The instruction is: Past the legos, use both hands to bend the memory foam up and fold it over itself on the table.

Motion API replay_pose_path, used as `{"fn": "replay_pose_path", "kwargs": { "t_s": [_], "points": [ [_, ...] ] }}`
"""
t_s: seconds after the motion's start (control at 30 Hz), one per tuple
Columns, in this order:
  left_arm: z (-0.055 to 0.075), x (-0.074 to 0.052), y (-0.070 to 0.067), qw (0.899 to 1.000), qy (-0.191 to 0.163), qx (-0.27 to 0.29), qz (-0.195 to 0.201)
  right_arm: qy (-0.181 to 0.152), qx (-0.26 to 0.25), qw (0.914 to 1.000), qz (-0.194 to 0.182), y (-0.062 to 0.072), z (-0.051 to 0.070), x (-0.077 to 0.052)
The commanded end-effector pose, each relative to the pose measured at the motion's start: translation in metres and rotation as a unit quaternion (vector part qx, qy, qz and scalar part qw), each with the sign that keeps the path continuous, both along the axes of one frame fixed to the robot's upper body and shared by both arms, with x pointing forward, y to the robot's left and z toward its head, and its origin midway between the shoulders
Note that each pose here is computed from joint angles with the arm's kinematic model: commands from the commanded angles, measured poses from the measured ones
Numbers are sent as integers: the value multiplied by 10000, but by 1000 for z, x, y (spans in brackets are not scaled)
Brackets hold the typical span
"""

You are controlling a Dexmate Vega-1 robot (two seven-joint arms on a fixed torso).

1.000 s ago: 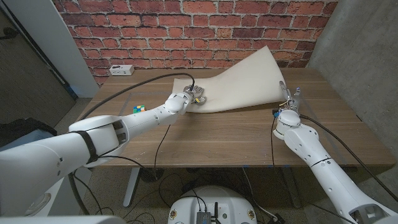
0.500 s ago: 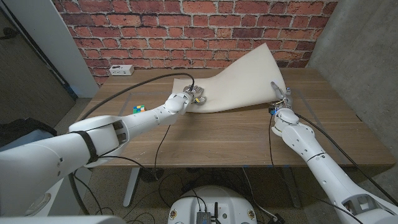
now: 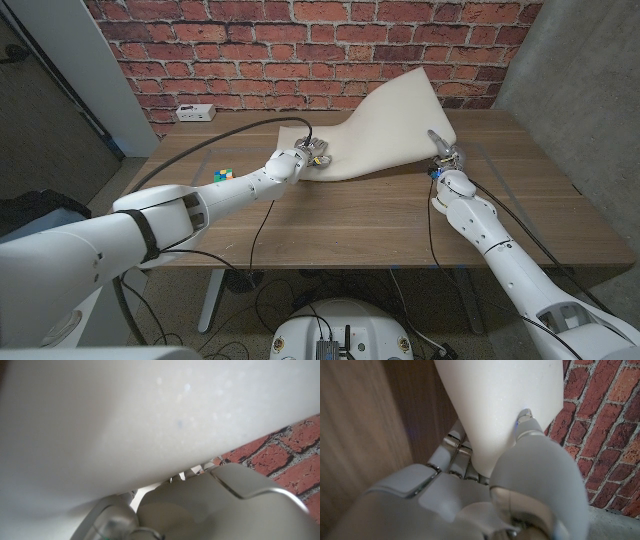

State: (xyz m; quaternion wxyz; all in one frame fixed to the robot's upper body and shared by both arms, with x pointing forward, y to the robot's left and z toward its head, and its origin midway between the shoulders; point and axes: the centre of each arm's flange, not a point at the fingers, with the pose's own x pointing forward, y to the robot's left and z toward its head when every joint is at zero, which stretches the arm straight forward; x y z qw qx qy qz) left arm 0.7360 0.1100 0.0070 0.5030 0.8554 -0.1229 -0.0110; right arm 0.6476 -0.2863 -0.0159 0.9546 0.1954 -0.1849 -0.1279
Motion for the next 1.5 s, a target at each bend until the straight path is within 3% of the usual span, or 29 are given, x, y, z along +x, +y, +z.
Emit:
{"fn": "replay_pose_path", "kwargs": {
  "t_s": [0.03,0.2,0.27,0.33,0.37,0.6,0.73,0.87,1.13,1.27,1.5],
  "points": [
    [-2,2,1,10000,29,17,4,308,209,9987,-344,5,11,-9],
    [0,2,1,10000,38,14,-2,317,317,9957,-814,10,10,-19],
    [1,2,0,10000,83,13,-29,184,294,9922,-1199,13,10,-24],
    [1,2,-1,10000,81,29,-49,119,276,9907,-1327,14,11,-26],
    [1,2,-1,9999,120,35,-107,3,191,9871,-1588,16,12,-29],
    [4,0,-3,9991,193,-86,-372,-383,-521,9680,-2427,31,20,-38],
    [5,0,-3,9989,223,-101,-412,-592,-1130,9464,-2966,43,26,-43],
    [4,1,-3,9986,292,-114,-433,-780,-1860,9117,-3580,55,34,-51],
    [4,2,-2,9983,382,-138,-423,-1019,-2820,8664,-3993,75,43,-55],
    [3,3,-3,9979,446,-131,-453,-1099,-3232,8468,-4078,83,50,-56],
    [3,4,-4,9975,512,-147,-471,-1186,-3586,8252,-4200,90,59,-59]
  ]
}}
